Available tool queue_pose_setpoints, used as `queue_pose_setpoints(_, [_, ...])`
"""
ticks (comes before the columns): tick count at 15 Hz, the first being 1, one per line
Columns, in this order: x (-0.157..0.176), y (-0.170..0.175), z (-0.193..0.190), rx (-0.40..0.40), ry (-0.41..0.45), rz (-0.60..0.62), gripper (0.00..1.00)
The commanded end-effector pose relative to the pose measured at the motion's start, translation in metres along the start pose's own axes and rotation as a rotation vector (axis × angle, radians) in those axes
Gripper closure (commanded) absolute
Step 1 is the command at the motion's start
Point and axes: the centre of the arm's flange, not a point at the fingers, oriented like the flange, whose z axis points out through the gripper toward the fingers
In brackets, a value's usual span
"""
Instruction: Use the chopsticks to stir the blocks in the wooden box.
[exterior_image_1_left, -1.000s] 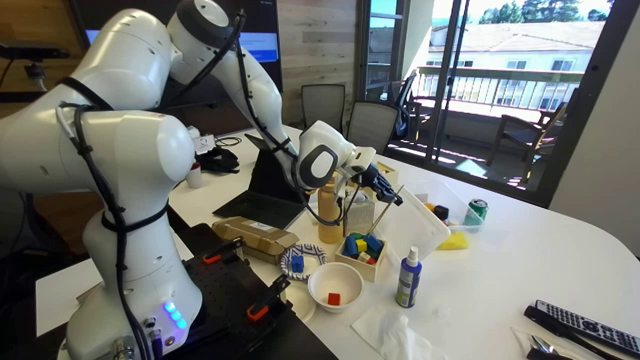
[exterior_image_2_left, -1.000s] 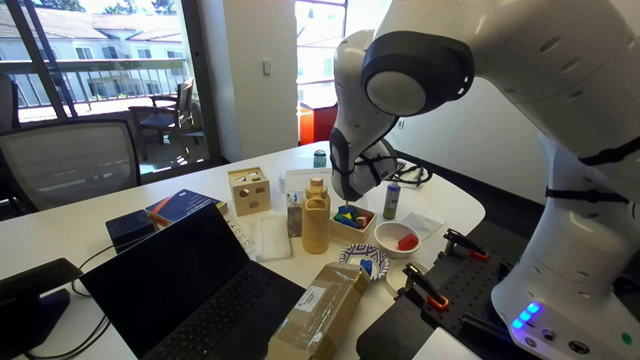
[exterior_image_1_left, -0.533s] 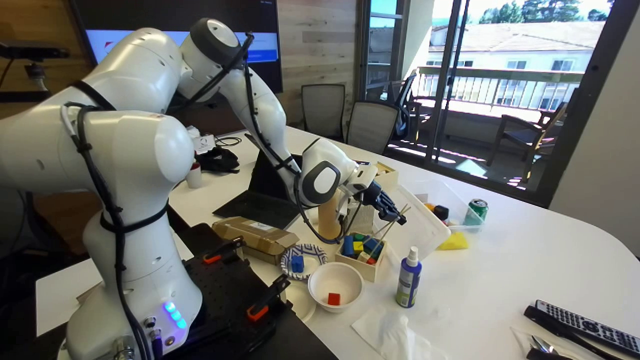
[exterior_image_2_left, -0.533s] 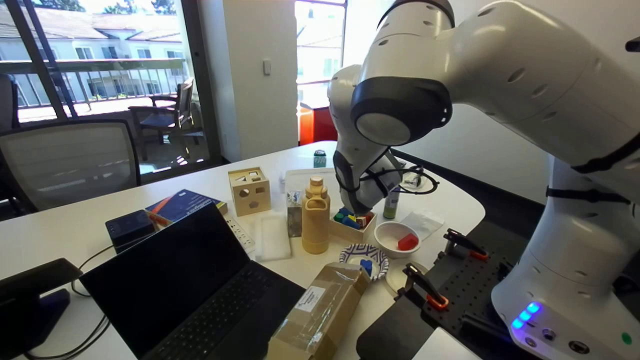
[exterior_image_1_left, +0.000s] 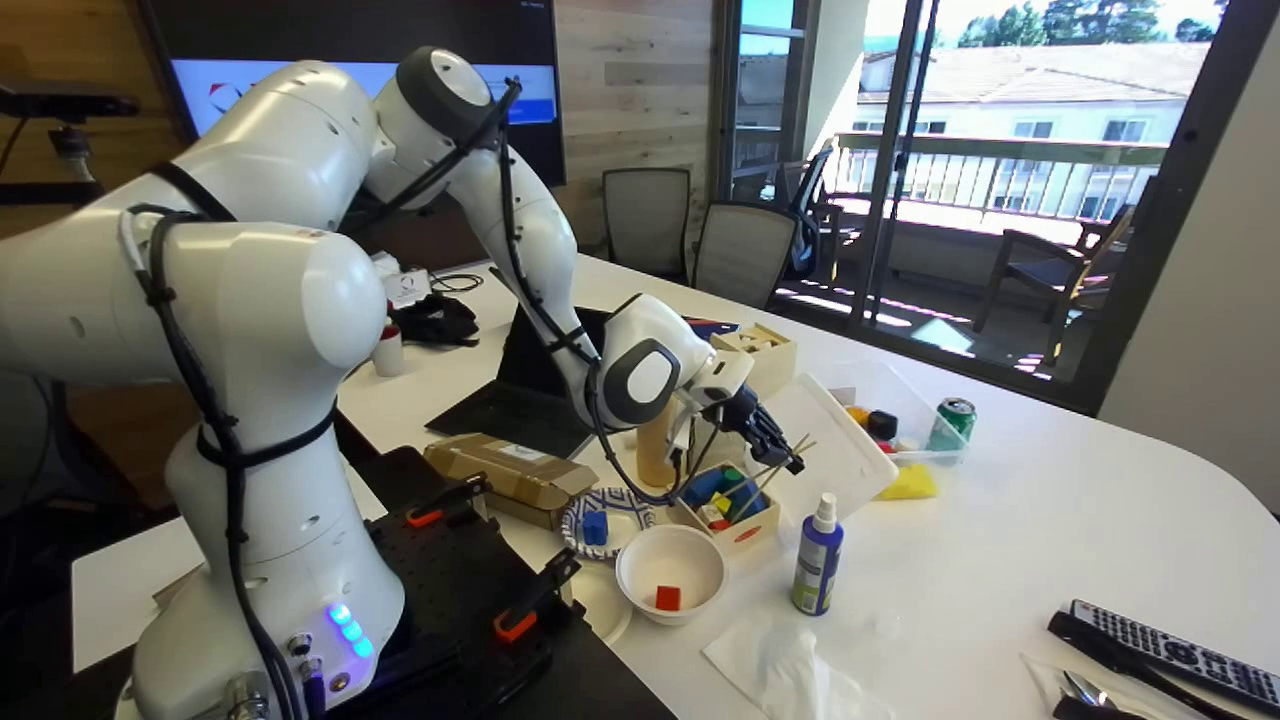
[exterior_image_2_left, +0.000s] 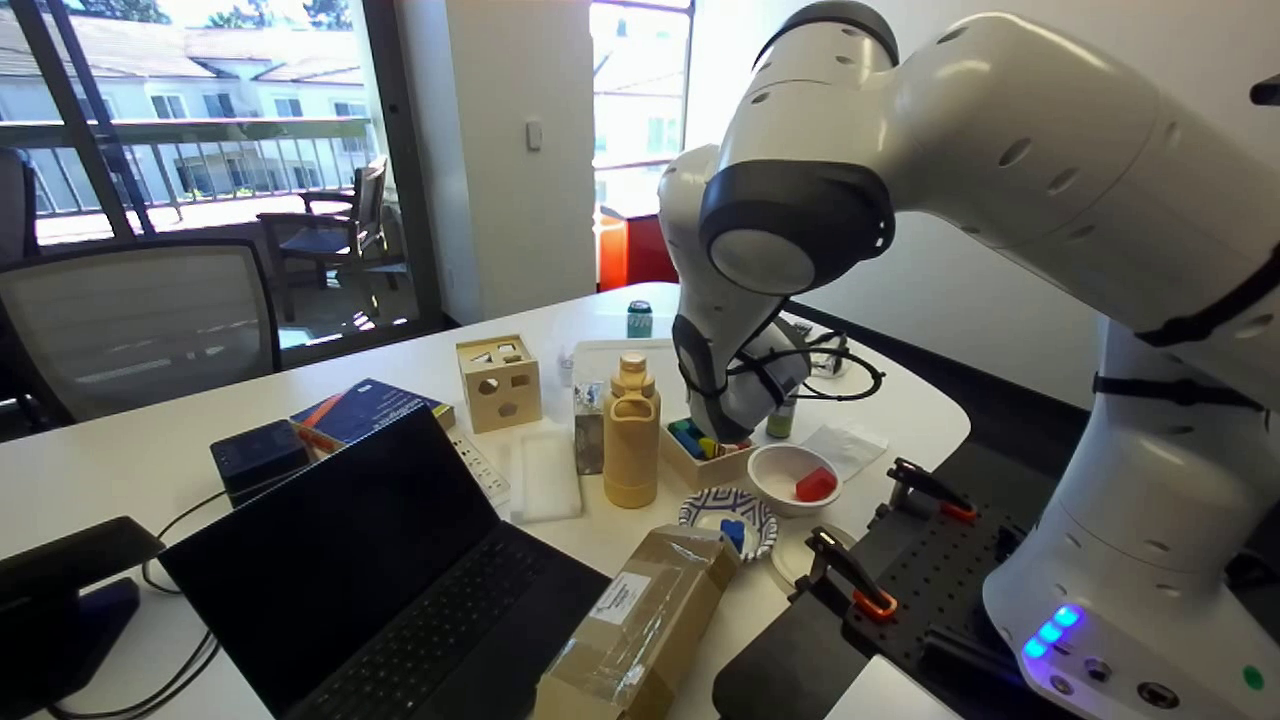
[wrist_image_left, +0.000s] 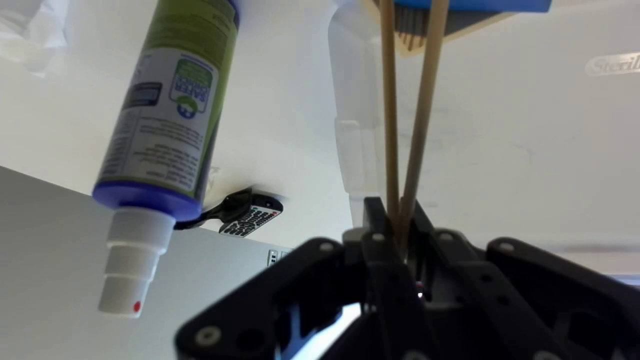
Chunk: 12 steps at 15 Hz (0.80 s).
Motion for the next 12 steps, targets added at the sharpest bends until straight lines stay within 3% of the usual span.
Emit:
queue_pose_setpoints(1, [0.003, 0.012, -0.007, 0.053, -0.039, 0.037, 0.97])
queue_pose_setpoints(6, [0.016, 0.003, -0.006, 0.056, 0.022, 0.061, 0.97])
queue_pose_setpoints(12, [0.018, 0.015, -0.002, 0.014, 0.064, 0.001, 0.97])
